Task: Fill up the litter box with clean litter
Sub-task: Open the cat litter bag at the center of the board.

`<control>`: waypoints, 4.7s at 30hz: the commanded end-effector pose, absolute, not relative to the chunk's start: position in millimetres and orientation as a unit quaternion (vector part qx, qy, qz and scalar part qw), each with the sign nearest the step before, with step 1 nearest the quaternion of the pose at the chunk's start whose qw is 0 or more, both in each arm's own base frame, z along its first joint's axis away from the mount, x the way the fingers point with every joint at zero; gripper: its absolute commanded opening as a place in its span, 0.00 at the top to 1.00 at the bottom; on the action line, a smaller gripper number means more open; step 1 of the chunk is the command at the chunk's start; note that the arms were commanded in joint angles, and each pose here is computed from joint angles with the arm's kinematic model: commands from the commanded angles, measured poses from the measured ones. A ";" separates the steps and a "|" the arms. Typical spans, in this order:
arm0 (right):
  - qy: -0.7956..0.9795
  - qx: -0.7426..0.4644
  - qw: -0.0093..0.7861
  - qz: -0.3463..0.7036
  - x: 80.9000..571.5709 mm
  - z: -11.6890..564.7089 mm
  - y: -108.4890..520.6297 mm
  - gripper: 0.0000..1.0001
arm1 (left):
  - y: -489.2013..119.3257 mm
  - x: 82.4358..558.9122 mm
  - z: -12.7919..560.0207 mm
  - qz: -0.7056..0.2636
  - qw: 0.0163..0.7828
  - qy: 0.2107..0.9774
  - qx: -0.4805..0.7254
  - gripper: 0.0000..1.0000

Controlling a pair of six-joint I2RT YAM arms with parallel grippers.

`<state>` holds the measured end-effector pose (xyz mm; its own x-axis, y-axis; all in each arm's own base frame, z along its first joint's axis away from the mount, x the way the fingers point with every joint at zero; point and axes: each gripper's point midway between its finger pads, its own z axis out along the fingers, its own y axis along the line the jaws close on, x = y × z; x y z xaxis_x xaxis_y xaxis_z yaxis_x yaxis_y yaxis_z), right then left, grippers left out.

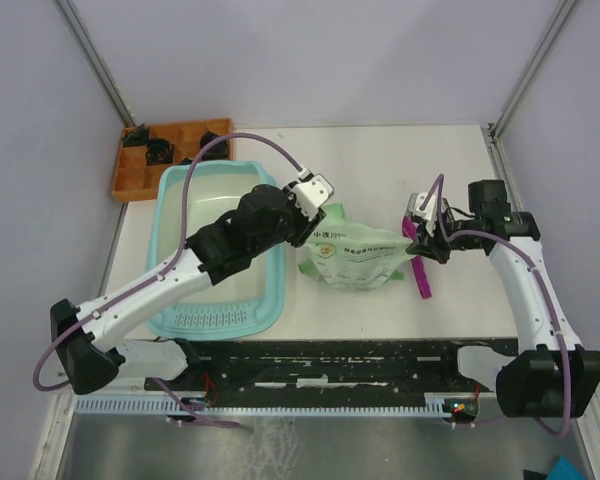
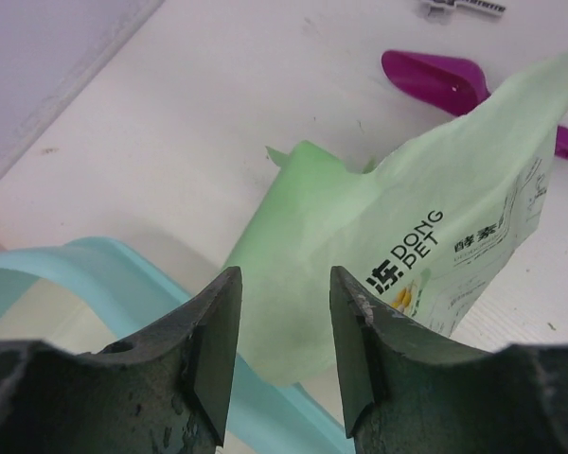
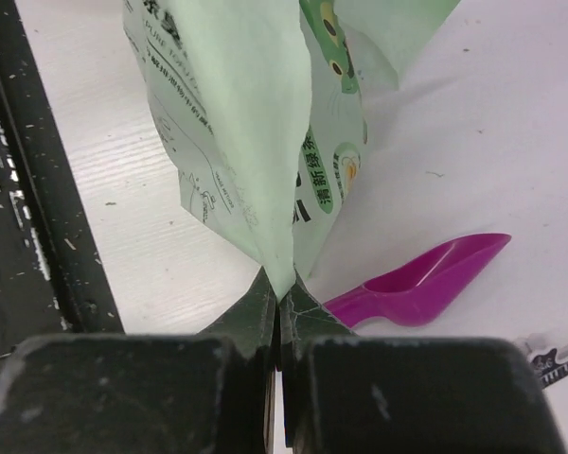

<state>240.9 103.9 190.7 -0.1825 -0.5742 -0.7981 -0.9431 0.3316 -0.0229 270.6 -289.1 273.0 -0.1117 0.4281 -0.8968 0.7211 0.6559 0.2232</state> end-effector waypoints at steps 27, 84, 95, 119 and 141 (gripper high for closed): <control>0.673 -0.569 0.450 0.143 252.3 181.8 93.2 0.98 | -300.0 330.4 294.6 -0.431 0.440 0.723 0.311 0.36; 0.677 -0.571 0.448 0.120 255.8 182.1 86.7 0.98 | -315.3 309.3 267.0 -0.542 0.291 0.731 0.296 0.50; 0.699 -0.542 0.453 0.114 259.6 186.8 83.0 0.90 | -331.6 282.6 311.9 -0.561 0.325 0.676 0.352 0.97; 0.710 -0.435 0.511 0.213 262.2 284.9 110.7 0.88 | -327.8 280.9 393.2 -0.485 0.550 0.550 0.400 0.97; 0.626 -0.611 0.337 0.348 197.1 255.6 122.4 0.47 | -320.4 272.9 386.7 -0.479 0.551 0.557 0.396 0.97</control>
